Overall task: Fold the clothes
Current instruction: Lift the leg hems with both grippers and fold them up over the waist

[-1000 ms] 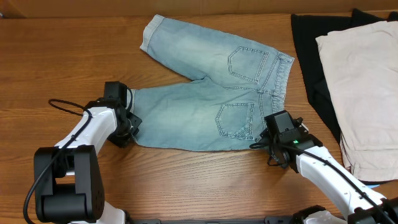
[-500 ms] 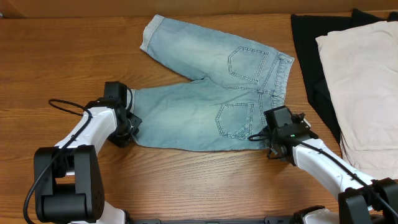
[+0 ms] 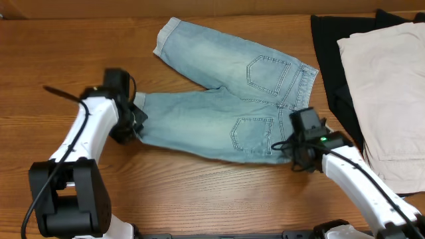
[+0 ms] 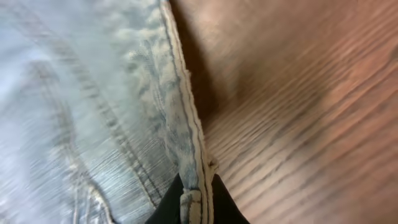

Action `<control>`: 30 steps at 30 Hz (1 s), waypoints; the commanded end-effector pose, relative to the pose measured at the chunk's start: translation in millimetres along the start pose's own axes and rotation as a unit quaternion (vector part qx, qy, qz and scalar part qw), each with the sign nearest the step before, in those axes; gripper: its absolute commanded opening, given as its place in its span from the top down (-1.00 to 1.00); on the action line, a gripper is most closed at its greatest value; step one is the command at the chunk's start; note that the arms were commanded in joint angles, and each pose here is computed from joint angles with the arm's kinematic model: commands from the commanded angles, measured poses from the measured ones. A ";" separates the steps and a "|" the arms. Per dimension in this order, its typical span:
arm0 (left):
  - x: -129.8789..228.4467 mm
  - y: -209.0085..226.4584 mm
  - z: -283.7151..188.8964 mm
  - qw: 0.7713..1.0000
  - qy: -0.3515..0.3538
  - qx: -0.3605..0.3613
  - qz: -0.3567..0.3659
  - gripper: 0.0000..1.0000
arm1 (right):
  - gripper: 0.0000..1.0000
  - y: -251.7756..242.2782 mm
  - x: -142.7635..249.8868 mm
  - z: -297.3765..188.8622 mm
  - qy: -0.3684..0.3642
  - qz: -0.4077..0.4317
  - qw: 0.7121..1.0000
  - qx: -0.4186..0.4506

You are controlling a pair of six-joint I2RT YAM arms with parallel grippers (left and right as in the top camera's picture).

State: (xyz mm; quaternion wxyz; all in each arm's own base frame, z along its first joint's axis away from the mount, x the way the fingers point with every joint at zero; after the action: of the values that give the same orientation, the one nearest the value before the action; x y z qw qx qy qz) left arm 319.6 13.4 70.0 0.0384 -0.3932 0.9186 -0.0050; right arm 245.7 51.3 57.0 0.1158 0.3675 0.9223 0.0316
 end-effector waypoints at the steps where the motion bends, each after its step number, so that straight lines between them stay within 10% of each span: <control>1: -29.3 -8.8 -46.9 0.998 -0.057 0.016 0.029 0.91 | 0.92 27.2 -22.4 -48.4 -0.033 -0.030 0.997 -0.055; 17: -52.1 23.7 -207.3 0.974 -0.226 0.008 0.035 0.91 | 0.92 17.1 37.6 -136.2 0.097 -0.080 0.987 -0.104; 30: -69.1 -42.8 -185.2 0.967 -0.236 0.068 0.071 0.92 | 0.92 7.0 26.5 -113.7 0.047 -0.035 0.996 -0.070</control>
State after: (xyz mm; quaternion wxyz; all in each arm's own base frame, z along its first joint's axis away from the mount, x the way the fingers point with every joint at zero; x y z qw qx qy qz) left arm 362.3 30.1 267.9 0.2709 -0.3253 0.9059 0.0076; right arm 199.2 95.4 177.4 0.0719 0.2989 0.9389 0.1548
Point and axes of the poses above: each gripper's point midway between its finger pads, its own z axis out along the fingers, its own y axis along the line the jaws close on, x = y × z, the point moved 1 cm from there along -z, back along the fingers, and after that the axes turned 2 degrees about z, right-handed, at the moved point
